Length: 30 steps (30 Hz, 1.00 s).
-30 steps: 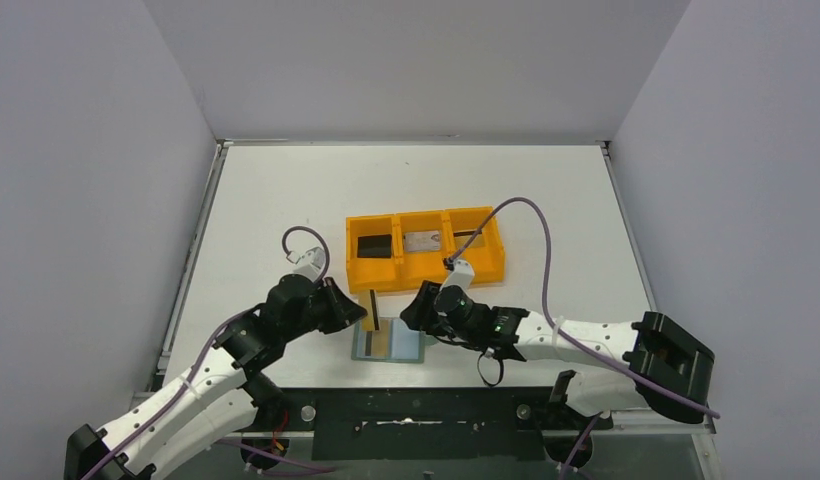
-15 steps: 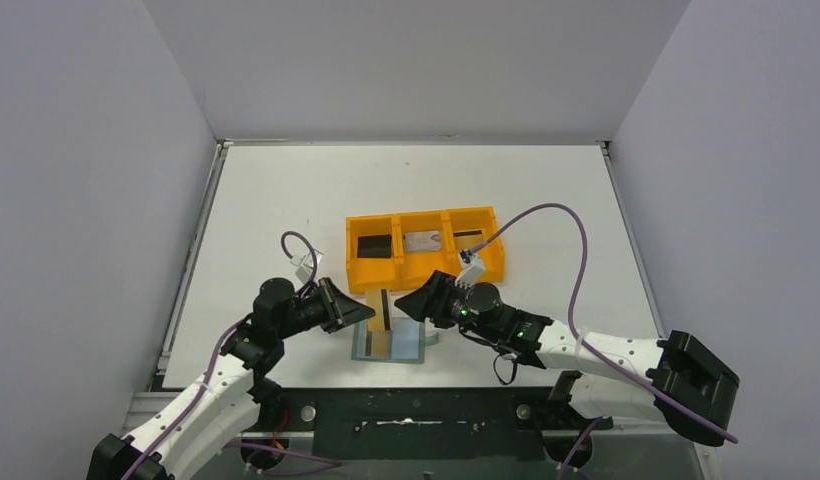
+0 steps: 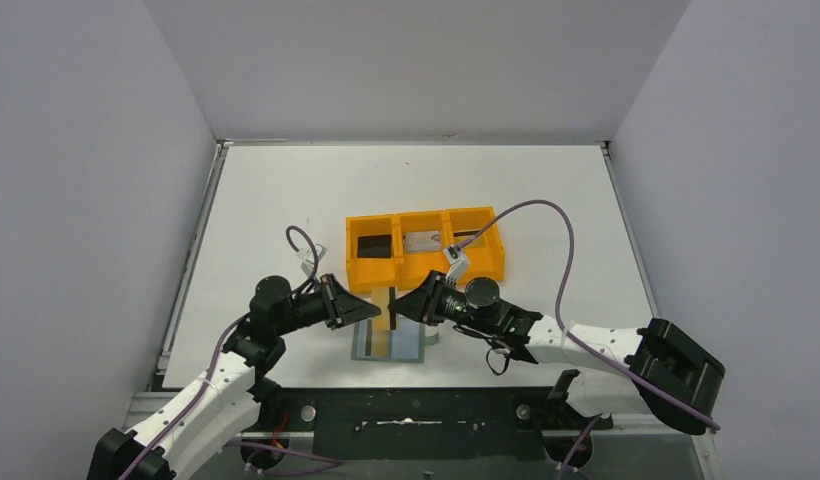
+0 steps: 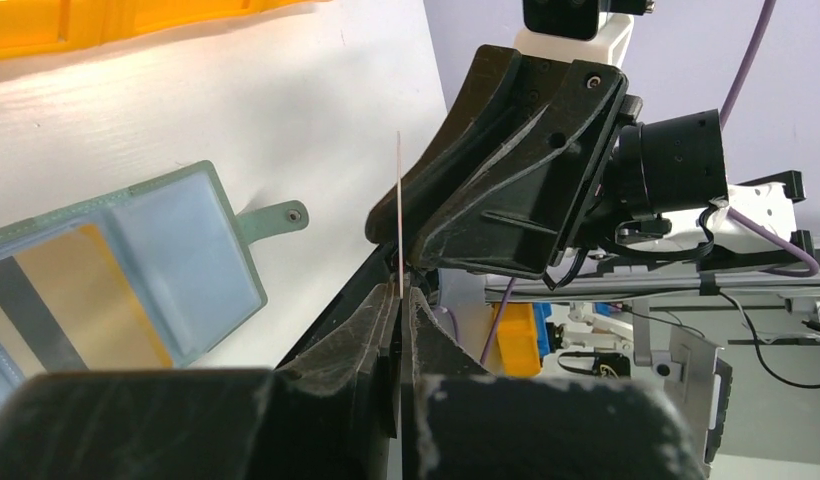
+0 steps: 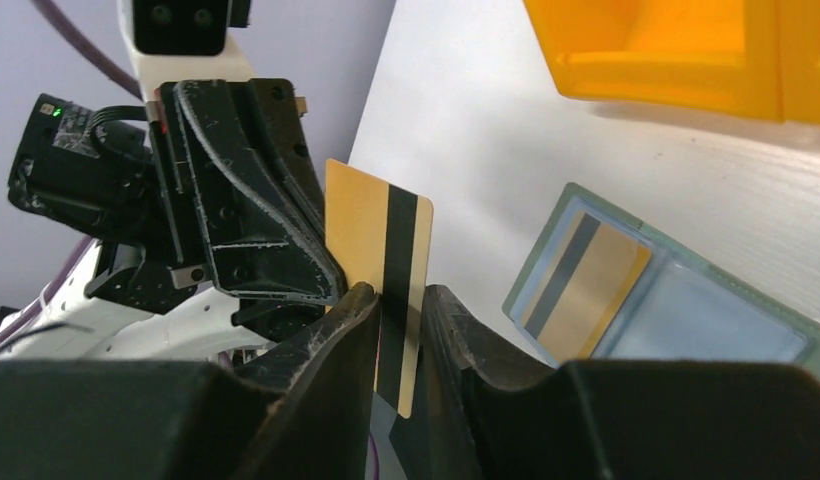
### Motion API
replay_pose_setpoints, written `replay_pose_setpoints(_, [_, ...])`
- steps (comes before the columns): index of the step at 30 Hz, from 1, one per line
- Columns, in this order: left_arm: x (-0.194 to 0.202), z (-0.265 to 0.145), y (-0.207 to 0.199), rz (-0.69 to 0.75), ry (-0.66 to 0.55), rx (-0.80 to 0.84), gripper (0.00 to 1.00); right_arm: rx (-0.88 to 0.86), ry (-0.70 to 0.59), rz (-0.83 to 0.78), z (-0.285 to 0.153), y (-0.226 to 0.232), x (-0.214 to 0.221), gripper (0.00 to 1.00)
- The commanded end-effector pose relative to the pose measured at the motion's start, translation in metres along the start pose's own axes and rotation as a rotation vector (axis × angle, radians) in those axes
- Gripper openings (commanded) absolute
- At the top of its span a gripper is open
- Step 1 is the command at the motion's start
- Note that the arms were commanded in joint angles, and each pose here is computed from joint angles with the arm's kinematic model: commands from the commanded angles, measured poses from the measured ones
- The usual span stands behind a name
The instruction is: Take the credit cards out of the card holder
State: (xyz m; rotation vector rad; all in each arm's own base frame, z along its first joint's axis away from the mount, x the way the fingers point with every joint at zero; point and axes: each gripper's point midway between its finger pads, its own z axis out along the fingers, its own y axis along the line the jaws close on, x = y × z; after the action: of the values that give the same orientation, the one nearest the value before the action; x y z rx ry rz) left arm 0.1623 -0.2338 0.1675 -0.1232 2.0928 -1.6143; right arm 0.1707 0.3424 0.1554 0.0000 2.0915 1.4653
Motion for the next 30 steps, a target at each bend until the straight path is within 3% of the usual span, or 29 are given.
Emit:
replay_pose_setpoints(1, [-0.006,-0.001,-0.023,0.058,-0.011,0.099,0.0,-0.159,-0.019,-0.024,-0.002,0.036,-0.009,0.21])
replay_pose_setpoints(11, [-0.009,-0.001,-0.015,0.052,-0.033,0.055,0.02,-0.166,-0.025,-0.016,-0.007,0.035,-0.01,0.0])
replay_pose_setpoints(23, [-0.021,-0.003,-0.002,0.118,-0.061,-0.1,0.61,-0.064,-0.063,-0.046,-0.013,0.019,-0.017,0.0])
replay_pose_setpoints(30, [-0.05,-0.029,0.013,0.237,-0.177,-0.35,0.82,0.125,-0.157,-0.152,-0.031,-0.005,-0.04,0.0])
